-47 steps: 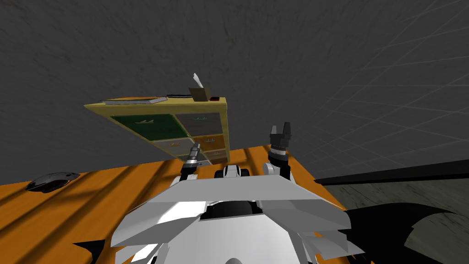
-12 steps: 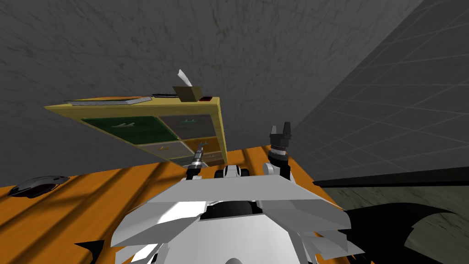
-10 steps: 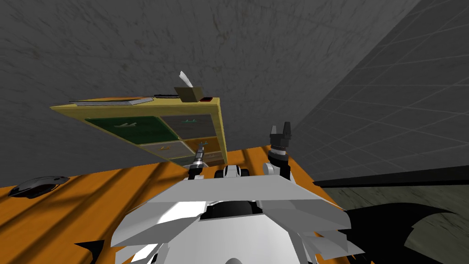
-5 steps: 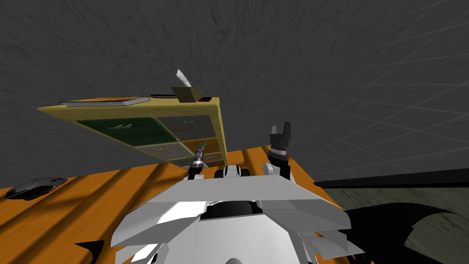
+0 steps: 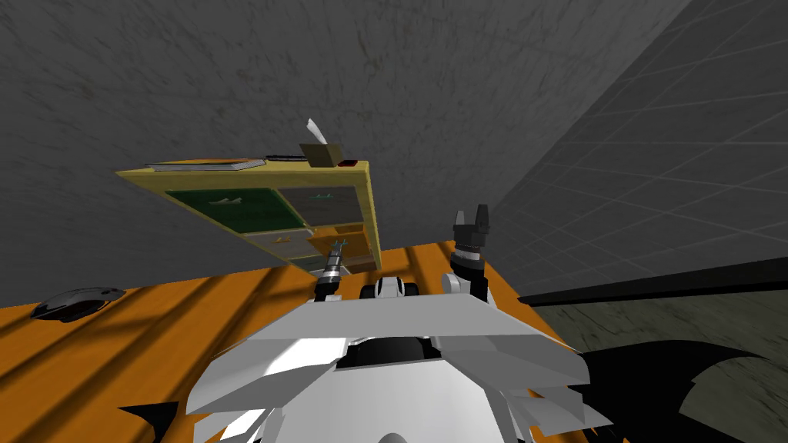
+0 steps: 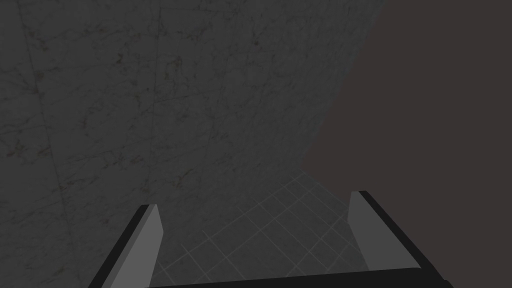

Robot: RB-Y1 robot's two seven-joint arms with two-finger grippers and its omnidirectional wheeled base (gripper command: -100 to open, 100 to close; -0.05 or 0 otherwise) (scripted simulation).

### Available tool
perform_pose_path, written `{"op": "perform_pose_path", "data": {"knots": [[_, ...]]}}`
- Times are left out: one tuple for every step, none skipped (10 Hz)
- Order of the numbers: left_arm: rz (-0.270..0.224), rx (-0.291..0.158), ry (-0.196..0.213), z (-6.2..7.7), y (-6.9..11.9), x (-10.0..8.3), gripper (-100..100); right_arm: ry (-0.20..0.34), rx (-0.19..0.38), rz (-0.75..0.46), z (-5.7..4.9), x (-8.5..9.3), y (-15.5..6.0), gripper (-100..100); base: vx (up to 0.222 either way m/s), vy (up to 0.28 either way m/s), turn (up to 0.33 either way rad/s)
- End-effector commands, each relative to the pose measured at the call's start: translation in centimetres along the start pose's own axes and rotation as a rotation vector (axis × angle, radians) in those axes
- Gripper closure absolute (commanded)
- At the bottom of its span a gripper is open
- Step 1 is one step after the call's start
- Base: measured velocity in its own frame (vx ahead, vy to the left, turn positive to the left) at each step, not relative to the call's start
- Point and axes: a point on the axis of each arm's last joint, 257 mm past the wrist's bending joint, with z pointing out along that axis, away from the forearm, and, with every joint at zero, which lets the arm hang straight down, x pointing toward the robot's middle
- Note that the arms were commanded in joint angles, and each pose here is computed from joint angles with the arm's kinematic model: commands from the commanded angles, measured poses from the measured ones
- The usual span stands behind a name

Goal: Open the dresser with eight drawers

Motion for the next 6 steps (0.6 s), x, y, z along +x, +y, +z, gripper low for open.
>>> {"op": "perform_pose_path", "data": {"knots": [[0.0,-0.001,0.003,-0.5,-0.2,0.0,100,0.0,0.0,0.0,0.0,0.0,0.0,0,-0.113,-0.031,0.019],[0.0,0.001,0.003,-0.6,-0.3,0.0,100,0.0,0.0,0.0,0.0,0.0,0.0,0,-0.171,-0.042,0.029],[0.0,0.005,0.004,-0.8,-0.5,0.0,100,0.0,0.0,0.0,0.0,0.0,0.0,0,-0.177,-0.023,0.018],[-0.001,-0.006,0.001,-0.9,-0.5,-0.3,-100,0.0,0.0,0.0,0.0,0.0,0.0,0,-0.076,-0.007,-0.017],[0.0,-0.007,-0.001,-0.9,-1.0,-0.6,-100,0.0,0.0,0.0,0.0,0.0,0.0,0,0.018,-0.006,-0.03],[0.0,-0.008,-0.004,-1.0,-1.4,-1.0,-100,0.0,0.0,0.0,0.0,0.0,0.0,0,0.033,-0.005,-0.024]]}}
